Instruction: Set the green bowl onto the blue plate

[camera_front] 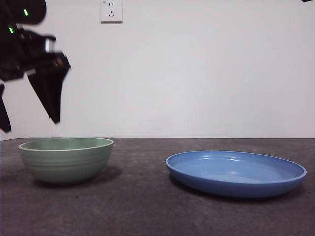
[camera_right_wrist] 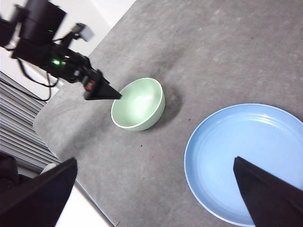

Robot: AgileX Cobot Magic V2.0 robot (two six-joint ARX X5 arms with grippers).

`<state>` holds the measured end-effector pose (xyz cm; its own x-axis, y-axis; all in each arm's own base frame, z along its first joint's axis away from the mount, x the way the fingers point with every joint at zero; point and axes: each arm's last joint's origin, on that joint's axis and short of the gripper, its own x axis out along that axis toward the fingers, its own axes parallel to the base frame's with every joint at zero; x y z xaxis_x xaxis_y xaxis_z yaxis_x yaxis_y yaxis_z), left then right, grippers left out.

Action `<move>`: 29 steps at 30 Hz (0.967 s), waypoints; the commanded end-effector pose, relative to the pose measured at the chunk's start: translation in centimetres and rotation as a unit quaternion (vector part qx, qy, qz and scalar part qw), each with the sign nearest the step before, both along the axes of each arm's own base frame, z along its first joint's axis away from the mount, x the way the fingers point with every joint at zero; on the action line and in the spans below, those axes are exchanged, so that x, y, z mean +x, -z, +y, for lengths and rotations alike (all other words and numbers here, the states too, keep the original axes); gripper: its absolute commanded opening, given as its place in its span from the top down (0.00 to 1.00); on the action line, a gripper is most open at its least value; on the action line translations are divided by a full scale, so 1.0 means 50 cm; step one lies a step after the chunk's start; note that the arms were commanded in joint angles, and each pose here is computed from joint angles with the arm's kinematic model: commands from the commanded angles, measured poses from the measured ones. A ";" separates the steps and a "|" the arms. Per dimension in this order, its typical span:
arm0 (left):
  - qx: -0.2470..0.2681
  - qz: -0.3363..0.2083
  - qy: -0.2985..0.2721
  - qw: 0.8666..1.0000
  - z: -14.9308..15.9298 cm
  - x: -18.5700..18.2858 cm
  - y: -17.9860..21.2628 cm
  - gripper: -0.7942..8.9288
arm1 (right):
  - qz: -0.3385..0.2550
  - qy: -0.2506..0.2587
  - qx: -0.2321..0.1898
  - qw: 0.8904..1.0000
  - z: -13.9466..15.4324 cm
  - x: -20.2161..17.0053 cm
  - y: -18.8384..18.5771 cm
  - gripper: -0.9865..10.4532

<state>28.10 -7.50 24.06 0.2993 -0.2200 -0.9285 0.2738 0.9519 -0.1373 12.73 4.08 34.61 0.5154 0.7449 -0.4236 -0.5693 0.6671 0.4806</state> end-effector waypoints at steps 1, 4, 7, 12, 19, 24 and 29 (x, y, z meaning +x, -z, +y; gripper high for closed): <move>0.004 0.010 -0.006 1.000 -0.005 0.025 0.022 0.31 | -0.014 -0.006 -0.001 1.000 0.001 0.002 -0.011 0.37; 0.017 0.024 -0.010 1.000 -0.008 0.041 0.050 0.31 | -0.014 -0.006 -0.001 1.000 0.001 0.002 -0.011 0.37; 0.022 0.035 -0.011 0.999 -0.009 0.050 0.070 0.32 | -0.014 -0.006 -0.001 1.000 0.001 0.001 -0.011 0.37; 0.025 0.043 -0.012 0.999 -0.009 0.056 0.083 0.51 | -0.014 -0.006 -0.001 1.000 0.001 0.001 -0.011 0.37; 0.024 0.043 -0.012 0.999 -0.009 0.056 0.084 0.83 | -0.014 -0.006 -0.001 1.000 0.001 0.002 -0.011 0.37; 0.023 0.039 -0.012 0.999 -0.010 0.058 0.084 0.90 | -0.014 -0.006 -0.001 1.000 0.001 0.002 -0.011 0.37; 0.023 0.041 -0.013 0.999 -0.011 0.058 0.080 0.90 | -0.014 -0.006 -0.001 1.000 0.001 0.002 -0.011 0.37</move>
